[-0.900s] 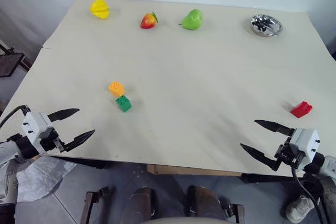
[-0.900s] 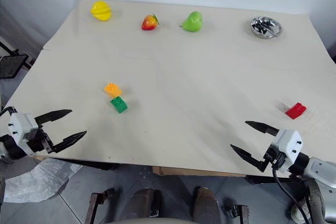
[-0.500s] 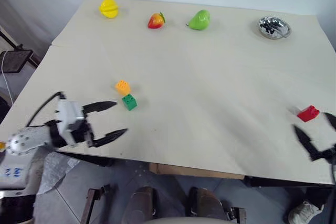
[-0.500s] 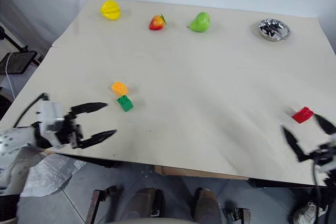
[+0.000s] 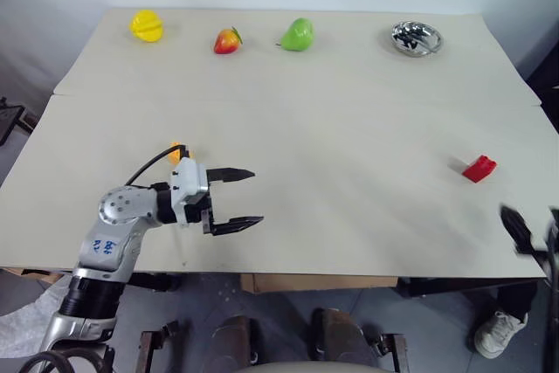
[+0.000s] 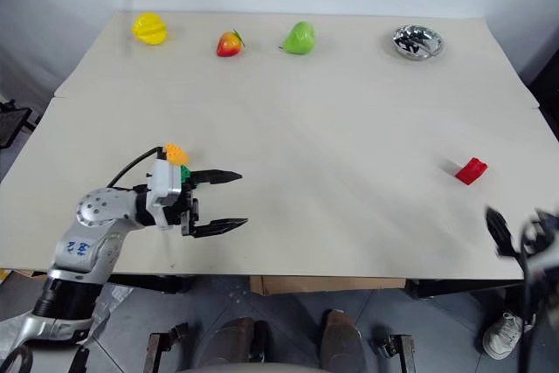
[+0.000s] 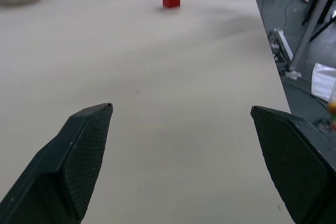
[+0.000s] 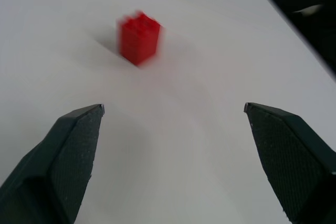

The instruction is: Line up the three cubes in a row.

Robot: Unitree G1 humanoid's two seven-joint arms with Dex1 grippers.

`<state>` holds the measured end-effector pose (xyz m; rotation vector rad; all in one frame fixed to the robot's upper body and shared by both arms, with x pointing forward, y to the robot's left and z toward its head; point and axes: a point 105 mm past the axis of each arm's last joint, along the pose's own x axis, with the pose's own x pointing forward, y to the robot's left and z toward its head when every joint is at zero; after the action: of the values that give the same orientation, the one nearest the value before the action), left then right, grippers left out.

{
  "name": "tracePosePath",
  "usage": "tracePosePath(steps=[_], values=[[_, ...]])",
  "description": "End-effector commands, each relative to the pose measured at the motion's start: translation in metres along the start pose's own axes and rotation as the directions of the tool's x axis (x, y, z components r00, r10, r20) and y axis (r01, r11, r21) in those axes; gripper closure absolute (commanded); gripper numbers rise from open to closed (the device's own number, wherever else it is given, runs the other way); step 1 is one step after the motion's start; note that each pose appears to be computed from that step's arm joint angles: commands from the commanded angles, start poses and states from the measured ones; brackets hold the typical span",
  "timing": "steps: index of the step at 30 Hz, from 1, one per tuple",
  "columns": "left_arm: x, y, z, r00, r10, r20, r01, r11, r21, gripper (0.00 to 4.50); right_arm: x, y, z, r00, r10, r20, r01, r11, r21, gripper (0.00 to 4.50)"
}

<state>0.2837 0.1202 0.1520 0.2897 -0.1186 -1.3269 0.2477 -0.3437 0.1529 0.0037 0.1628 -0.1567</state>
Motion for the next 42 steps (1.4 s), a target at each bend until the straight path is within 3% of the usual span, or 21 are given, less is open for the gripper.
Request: tracePosePath(steps=[1,4,8,17,20,27,29,31,33,36,39,42], values=[[0.007,-0.001,0.006,1.0,-0.018,0.013,0.017,0.999,0.04,0.02,0.016,0.014,0.008,0.992,-0.054,-0.113,0.055,0.998,0.005,0.0],[0.011,-0.001,0.006,1.0,-0.02,0.023,0.019,0.999,0.044,0.02,0.038,0.008,0.015,0.982,-0.131,-0.133,0.141,0.987,0.073,0.0],[0.013,0.0,0.007,1.0,-0.008,0.023,0.006,0.998,0.062,0.02,0.067,-0.011,0.018,0.957,-0.253,-0.146,0.262,0.964,0.046,0.0],[0.005,-0.003,0.008,0.999,0.032,0.01,-0.032,0.997,0.068,0.02,0.089,-0.015,0.003,0.922,-0.344,-0.181,0.362,0.928,0.082,0.0],[0.006,-0.003,0.009,0.999,0.038,0.011,-0.038,0.997,0.07,0.0,0.093,-0.008,-0.005,0.928,-0.321,-0.189,0.352,0.923,0.156,0.62],[0.001,0.0,0.008,0.999,0.048,0.002,-0.048,0.996,0.079,0.0,0.089,0.002,-0.004,0.949,-0.26,-0.177,0.291,0.939,0.183,3.0],[-0.004,0.003,0.009,0.998,0.065,0.001,-0.065,0.994,0.082,0.0,0.089,0.023,0.018,0.994,-0.085,-0.071,0.092,0.991,0.101,3.04],[-0.008,0.005,0.008,0.997,0.076,-0.002,-0.076,0.994,0.083,0.0,0.086,0.057,0.037,0.984,0.177,0.012,-0.177,0.984,-0.019,3.04],[-0.011,0.007,0.008,0.996,0.084,-0.003,-0.083,0.993,0.079,0.0,0.075,0.099,0.038,0.876,0.482,-0.029,-0.479,0.858,-0.184,3.04],[-0.015,0.009,0.009,0.995,0.097,0.003,-0.097,0.993,0.073,0.0,0.043,0.15,0.025,0.542,0.813,-0.214,-0.814,0.444,-0.375,3.04],[-0.019,0.011,0.009,0.995,0.103,0.002,-0.103,0.992,0.071,0.0,0.039,0.163,0.013,0.356,0.868,-0.345,-0.889,0.202,-0.411,3.04],[-0.023,0.011,0.009,0.994,0.106,-0.006,-0.105,0.992,0.068,0.0,0.054,0.173,-0.007,0.235,0.839,-0.491,-0.902,0.001,-0.431,3.04]])
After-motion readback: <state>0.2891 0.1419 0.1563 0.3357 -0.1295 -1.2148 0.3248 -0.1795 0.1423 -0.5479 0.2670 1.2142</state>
